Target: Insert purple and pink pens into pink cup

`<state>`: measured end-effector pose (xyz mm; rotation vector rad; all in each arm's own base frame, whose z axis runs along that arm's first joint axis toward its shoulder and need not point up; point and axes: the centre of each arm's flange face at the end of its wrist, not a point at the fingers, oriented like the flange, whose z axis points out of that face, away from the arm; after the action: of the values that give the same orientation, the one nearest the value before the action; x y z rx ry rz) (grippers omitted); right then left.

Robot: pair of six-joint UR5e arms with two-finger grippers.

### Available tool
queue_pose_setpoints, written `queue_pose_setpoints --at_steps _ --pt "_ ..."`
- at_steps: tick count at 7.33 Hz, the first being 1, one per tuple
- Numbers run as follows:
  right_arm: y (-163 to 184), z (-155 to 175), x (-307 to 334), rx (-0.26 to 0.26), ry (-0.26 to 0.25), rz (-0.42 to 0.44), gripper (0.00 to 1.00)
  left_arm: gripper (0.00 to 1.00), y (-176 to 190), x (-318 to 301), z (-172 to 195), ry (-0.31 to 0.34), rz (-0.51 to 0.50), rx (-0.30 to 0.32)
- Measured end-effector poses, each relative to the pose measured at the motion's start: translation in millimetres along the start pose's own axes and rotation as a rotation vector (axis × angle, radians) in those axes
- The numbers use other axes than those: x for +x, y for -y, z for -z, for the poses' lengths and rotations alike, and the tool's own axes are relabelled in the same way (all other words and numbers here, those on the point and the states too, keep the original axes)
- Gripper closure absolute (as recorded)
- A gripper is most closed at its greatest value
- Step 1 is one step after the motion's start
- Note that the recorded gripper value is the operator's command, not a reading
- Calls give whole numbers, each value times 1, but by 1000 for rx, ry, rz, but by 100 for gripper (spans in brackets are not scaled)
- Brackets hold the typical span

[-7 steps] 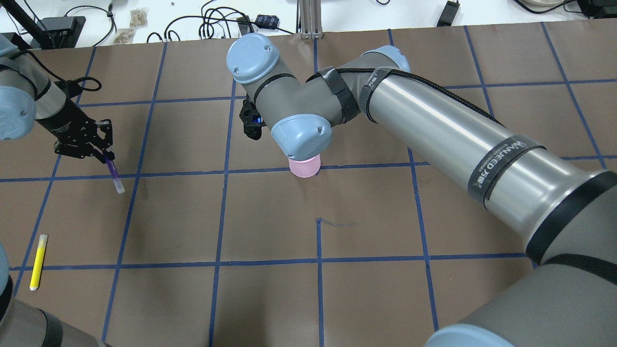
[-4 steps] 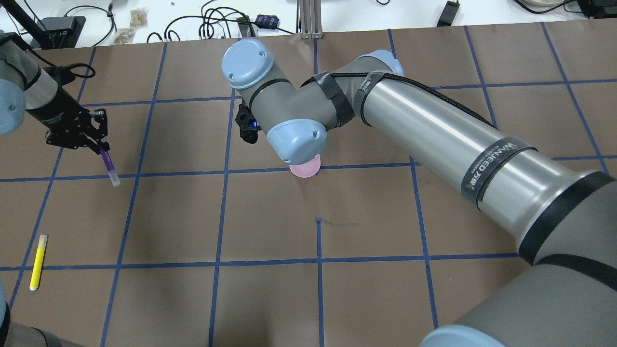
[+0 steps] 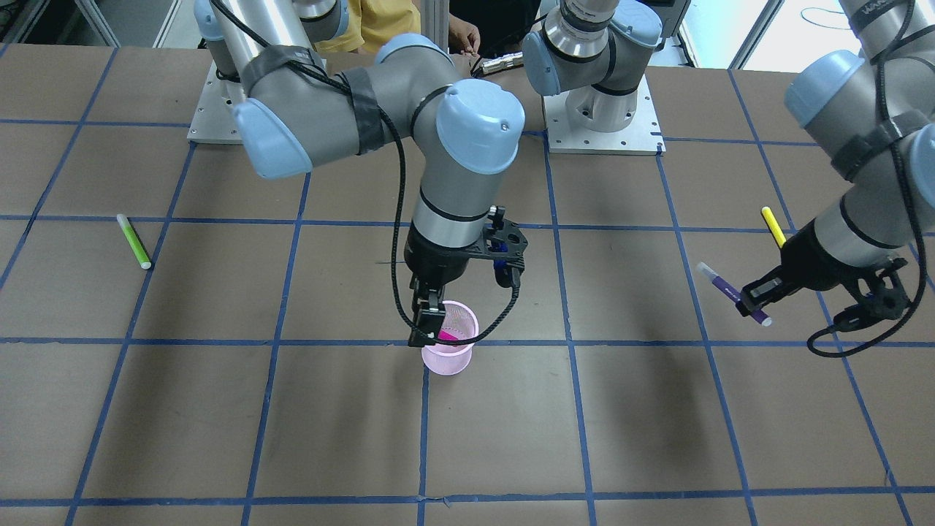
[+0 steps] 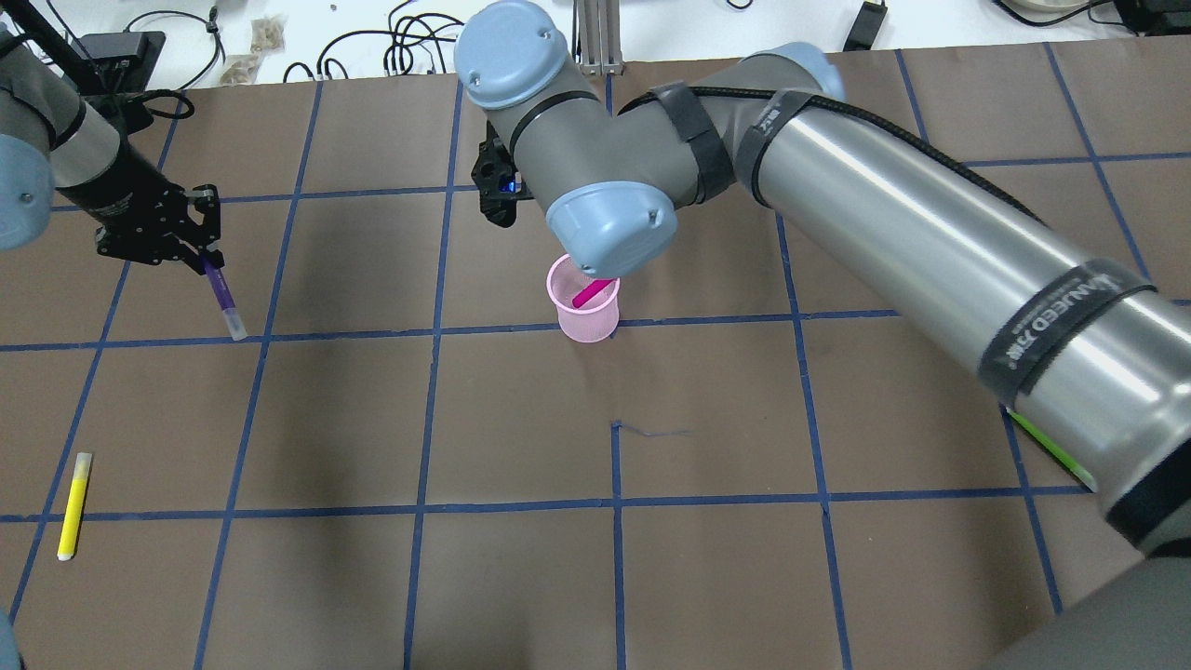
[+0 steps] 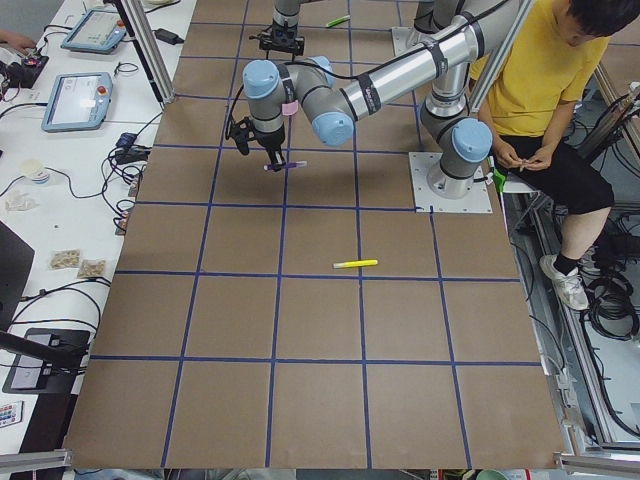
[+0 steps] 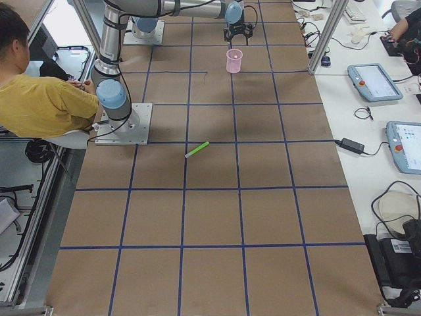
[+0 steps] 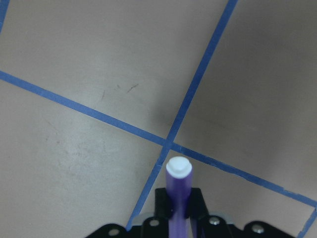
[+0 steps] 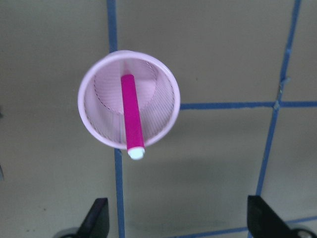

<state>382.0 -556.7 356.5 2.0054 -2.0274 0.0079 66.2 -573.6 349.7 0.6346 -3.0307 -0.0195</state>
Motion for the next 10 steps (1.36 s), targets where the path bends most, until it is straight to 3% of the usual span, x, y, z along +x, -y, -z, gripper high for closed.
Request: queue_pose_setpoints --at_steps 2,4,5,8,9,10 --pt "-83 45 18 29 15 -116 0 100 -35 94 15 -20 74 61" --pt "-155 76 20 85 83 -224 4 100 -68 172 14 -64 207 117" --pt "-179 88 13 130 109 -277 10 100 -83 201 12 -93 280 137" --pt "-208 87 -28 181 119 -422 3 100 -130 264 2 -138 457 169" --pt "-211 84 -35 181 116 -525 0 100 -144 281 -5 -130 485 194" --pt "-213 84 -36 172 121 -704 0 100 -154 294 -13 -113 502 228"
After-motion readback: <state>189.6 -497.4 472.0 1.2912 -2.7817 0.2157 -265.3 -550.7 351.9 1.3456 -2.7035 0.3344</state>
